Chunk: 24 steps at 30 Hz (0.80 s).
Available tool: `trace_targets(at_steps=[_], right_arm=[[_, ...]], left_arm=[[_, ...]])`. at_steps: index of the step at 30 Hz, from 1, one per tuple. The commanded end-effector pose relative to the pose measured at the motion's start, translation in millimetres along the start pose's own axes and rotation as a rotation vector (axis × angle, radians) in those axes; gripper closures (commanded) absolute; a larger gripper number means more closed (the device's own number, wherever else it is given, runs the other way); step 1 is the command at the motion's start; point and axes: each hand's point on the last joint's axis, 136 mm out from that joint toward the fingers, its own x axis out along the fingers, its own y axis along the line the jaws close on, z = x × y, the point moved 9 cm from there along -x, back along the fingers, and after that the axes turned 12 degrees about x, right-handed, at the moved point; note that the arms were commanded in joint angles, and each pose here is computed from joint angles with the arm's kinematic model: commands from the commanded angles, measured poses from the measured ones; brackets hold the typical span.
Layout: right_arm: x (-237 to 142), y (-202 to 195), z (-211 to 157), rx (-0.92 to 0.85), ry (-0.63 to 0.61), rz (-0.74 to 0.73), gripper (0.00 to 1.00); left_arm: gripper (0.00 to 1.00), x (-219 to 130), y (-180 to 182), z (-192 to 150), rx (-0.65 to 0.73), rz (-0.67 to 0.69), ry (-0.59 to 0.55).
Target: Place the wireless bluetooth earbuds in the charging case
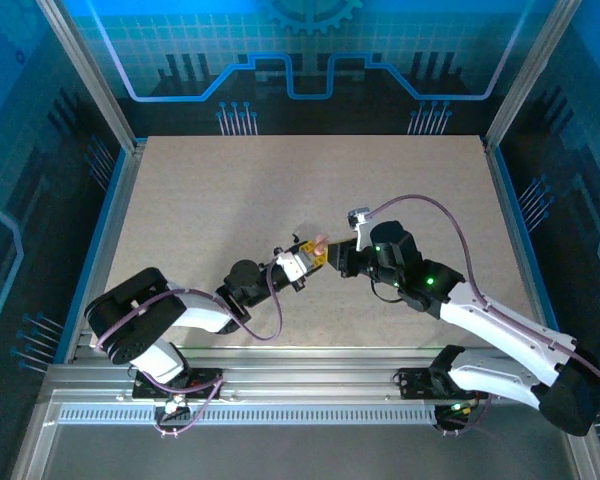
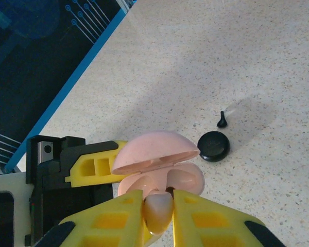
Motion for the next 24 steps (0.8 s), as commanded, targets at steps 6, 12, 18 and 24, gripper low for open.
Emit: trace_targets(at_steps=[6,12,18,24], right_arm=[[1.9,7.2,0.3,-0.058,0.015,-0.077,0.81],[-1.6,7.3,0.5,-0.082,0.016,-0.113,0.82],[-7.4,8.3,2.8,-0.085,-0.004,-0.109,0.81],[-2.2,9.1,0.3,-0.084,0.017,-0.104,0.81]], left_arm=[[0.86,1.2,-1.1,12.3,0.098,0.023,-0.060],[0.87,0.2,-0.8,12.1,0.101,0.029,-0.055],[0.86,-1.1,-1.2,11.7,0.107,0.029,-0.053],[0.87,-0.5,-2.5,12.2,0.122,0.025,-0.055]])
